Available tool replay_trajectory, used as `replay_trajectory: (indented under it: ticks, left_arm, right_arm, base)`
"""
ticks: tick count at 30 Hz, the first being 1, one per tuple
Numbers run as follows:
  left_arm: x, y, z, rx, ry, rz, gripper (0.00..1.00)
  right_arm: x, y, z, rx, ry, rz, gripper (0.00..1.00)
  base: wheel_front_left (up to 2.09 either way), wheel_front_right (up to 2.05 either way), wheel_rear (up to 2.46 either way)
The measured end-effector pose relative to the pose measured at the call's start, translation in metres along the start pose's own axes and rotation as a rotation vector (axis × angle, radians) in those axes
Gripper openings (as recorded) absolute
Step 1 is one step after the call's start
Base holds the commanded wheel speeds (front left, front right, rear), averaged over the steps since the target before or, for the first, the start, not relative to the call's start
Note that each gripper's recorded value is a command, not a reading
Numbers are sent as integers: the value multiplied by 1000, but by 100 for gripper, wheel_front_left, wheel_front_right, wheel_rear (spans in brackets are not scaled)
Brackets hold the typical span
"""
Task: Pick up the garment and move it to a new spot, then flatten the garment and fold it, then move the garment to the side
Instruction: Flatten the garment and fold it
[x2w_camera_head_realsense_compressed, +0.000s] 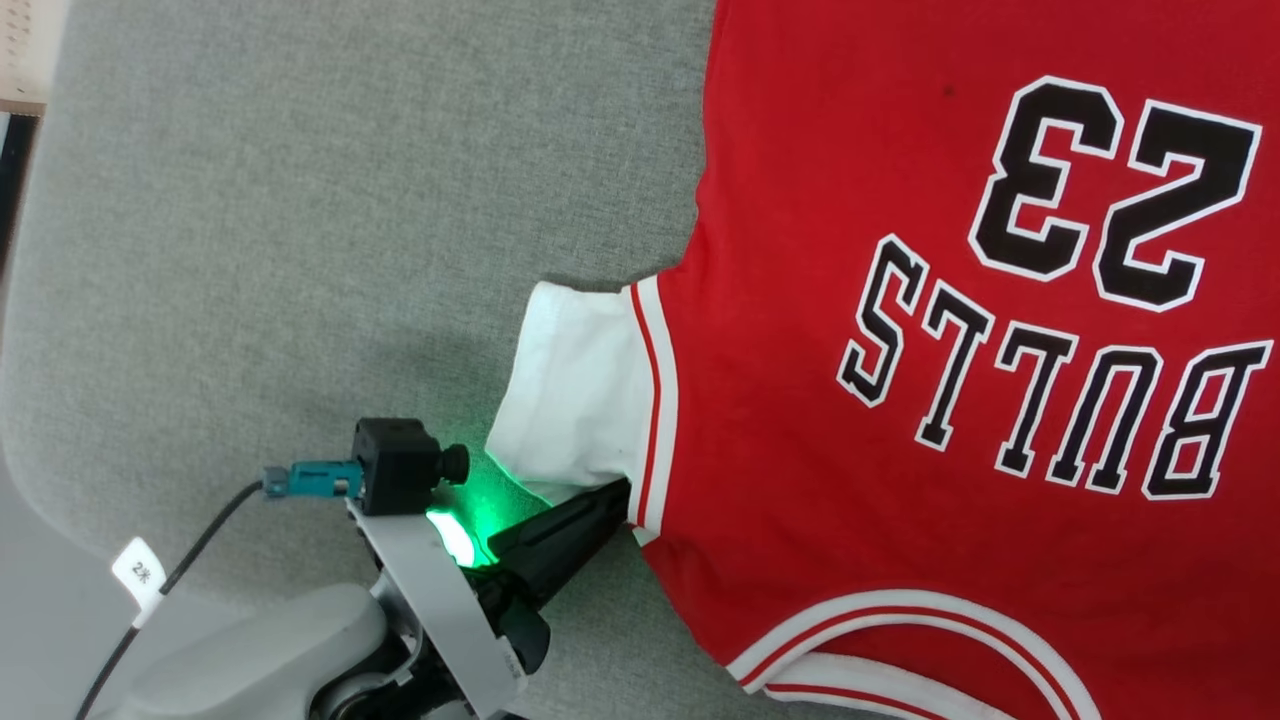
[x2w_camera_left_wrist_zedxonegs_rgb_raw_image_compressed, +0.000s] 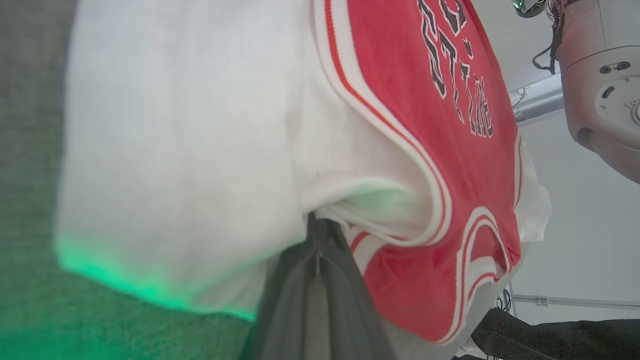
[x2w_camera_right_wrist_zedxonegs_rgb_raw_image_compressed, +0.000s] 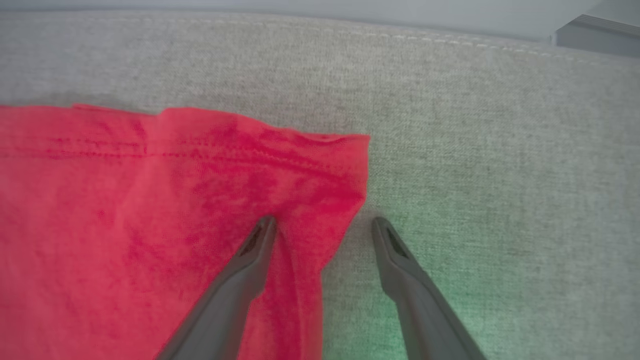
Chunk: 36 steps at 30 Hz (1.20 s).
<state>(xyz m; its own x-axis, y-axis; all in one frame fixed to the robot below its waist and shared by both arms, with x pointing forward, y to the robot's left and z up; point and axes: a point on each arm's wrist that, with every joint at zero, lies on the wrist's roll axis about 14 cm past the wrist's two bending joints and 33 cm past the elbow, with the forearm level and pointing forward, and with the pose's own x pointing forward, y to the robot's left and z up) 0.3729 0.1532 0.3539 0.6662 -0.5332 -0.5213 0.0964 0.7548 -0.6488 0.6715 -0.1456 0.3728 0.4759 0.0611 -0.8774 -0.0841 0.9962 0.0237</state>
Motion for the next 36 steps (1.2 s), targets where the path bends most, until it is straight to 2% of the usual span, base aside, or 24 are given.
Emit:
replay_trajectory:
  ticks: [1,2,4,13,21,27,36]
  left_arm:
    - [0,0,0,-2,1,1,0]
    - [0,1,0,-2,2,1,0]
    - [1,0,0,-2,1,0,0]
    - [-1,-4,3,5,-11,-10,0]
    - [-11,-9,10,8,-63,0,0]
    - [-27,-8,12,32,-85,22,0]
    - [-39,-18,16,72,-112,3,0]
  right_arm:
    - [1,1,1,1,2,2,49]
    - [2,1,1,-1,4,2,37]
    - [2,1,1,-5,6,-1,0]
    - [-9,4,-1,-23,-15,19,0]
    - [-41,-1,-30,-137,-47,50,0]
    - [-83,-23,-88,-175,-19,80,0]
    - [-153,-35,-212,-172,112,124,0]
  base:
    - [0,0,0]
    - [0,0,0]
    - [0,0,0]
    - [0,0,0]
    - [0,0,0]
    - [0,0,0]
    - [0,0,0]
